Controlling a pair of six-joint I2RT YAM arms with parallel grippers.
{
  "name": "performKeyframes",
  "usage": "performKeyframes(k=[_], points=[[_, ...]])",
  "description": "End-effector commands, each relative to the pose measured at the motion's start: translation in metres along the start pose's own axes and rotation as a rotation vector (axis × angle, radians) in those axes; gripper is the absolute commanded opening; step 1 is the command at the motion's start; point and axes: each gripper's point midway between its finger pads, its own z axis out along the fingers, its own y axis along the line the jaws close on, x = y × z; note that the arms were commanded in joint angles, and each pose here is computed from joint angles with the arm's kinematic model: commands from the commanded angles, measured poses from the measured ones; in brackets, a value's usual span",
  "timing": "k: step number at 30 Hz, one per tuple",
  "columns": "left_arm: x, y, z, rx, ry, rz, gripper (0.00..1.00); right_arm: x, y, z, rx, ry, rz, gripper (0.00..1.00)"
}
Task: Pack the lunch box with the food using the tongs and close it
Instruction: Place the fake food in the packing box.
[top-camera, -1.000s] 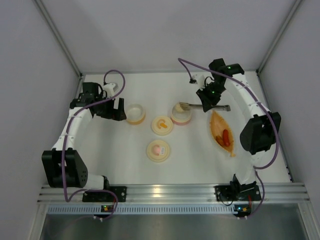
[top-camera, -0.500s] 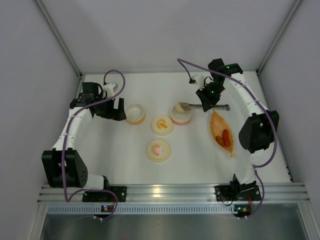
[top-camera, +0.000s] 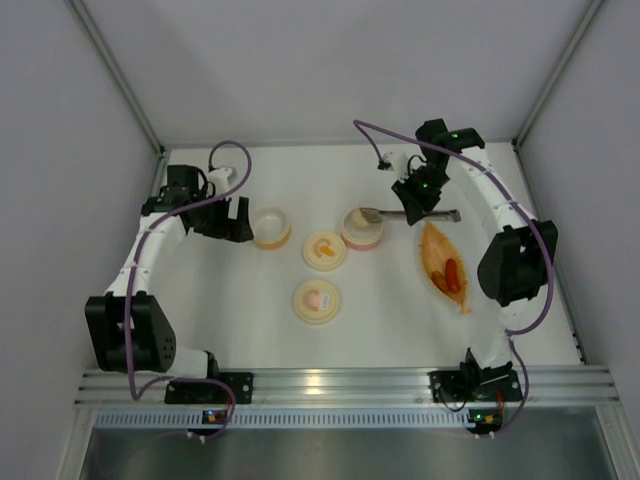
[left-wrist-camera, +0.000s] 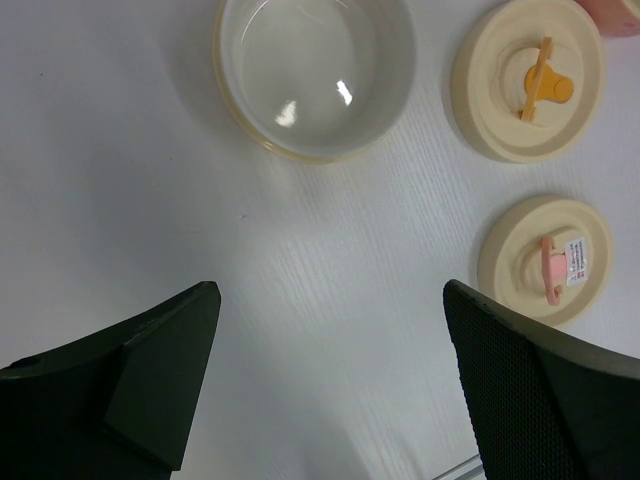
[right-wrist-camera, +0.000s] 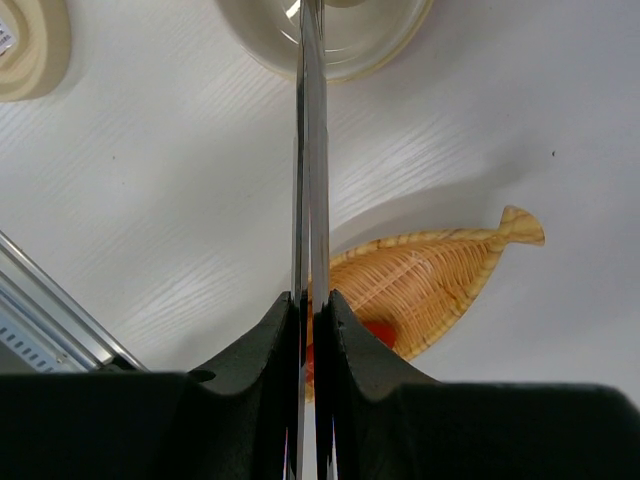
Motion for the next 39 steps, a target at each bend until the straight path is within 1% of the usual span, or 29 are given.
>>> performKeyframes(k=[1, 7, 8, 11, 12, 14, 15, 17, 18, 21, 24, 33, 36, 39], points=[[-0.004, -0.001, 0.004, 0.016, -0.018, 0.013, 0.98, 0.028, 0.035, -0.013, -0.095, 0.115, 0.017, 0.00], [-0.001, 0.000, 0.005, 0.015, -0.011, 0.003, 0.98, 0.032, 0.036, -0.011, -0.105, 0.123, 0.017, 0.00], [-0.002, -0.001, 0.005, 0.016, -0.012, 0.005, 0.98, 0.032, 0.037, -0.011, -0.108, 0.123, 0.016, 0.02], [-0.002, 0.000, 0.005, 0.017, -0.012, 0.005, 0.98, 0.032, 0.038, -0.011, -0.111, 0.123, 0.016, 0.11], [-0.002, 0.000, 0.006, 0.015, -0.011, 0.005, 0.98, 0.031, 0.038, -0.011, -0.110, 0.121, 0.015, 0.18], [-0.003, 0.000, 0.005, 0.016, -0.015, 0.007, 0.98, 0.031, 0.038, -0.012, -0.114, 0.118, 0.014, 0.23], [-0.003, 0.000, 0.005, 0.015, -0.014, 0.006, 0.98, 0.031, 0.038, -0.013, -0.112, 0.116, 0.013, 0.28], [-0.004, 0.000, 0.005, 0.015, -0.015, 0.007, 0.98, 0.030, 0.038, -0.013, -0.112, 0.114, 0.012, 0.32], [-0.004, -0.001, 0.004, 0.016, -0.017, 0.007, 0.98, 0.030, 0.039, -0.014, -0.113, 0.114, 0.009, 0.37], [-0.005, -0.001, 0.003, 0.015, -0.021, 0.011, 0.98, 0.031, 0.040, -0.015, -0.111, 0.111, 0.007, 0.42], [-0.007, -0.001, 0.001, 0.015, -0.028, 0.019, 0.98, 0.030, 0.040, -0.018, -0.107, 0.101, 0.005, 0.44], [-0.014, -0.005, -0.007, 0.019, -0.042, 0.042, 0.98, 0.021, 0.047, -0.042, -0.092, 0.004, 0.007, 0.45], [-0.016, -0.006, -0.011, 0.018, -0.050, 0.053, 0.98, 0.030, 0.043, -0.053, -0.071, -0.017, 0.039, 0.48], [-0.017, -0.008, -0.014, 0.023, -0.058, 0.059, 0.98, 0.049, 0.037, -0.064, -0.045, -0.025, 0.098, 0.49]])
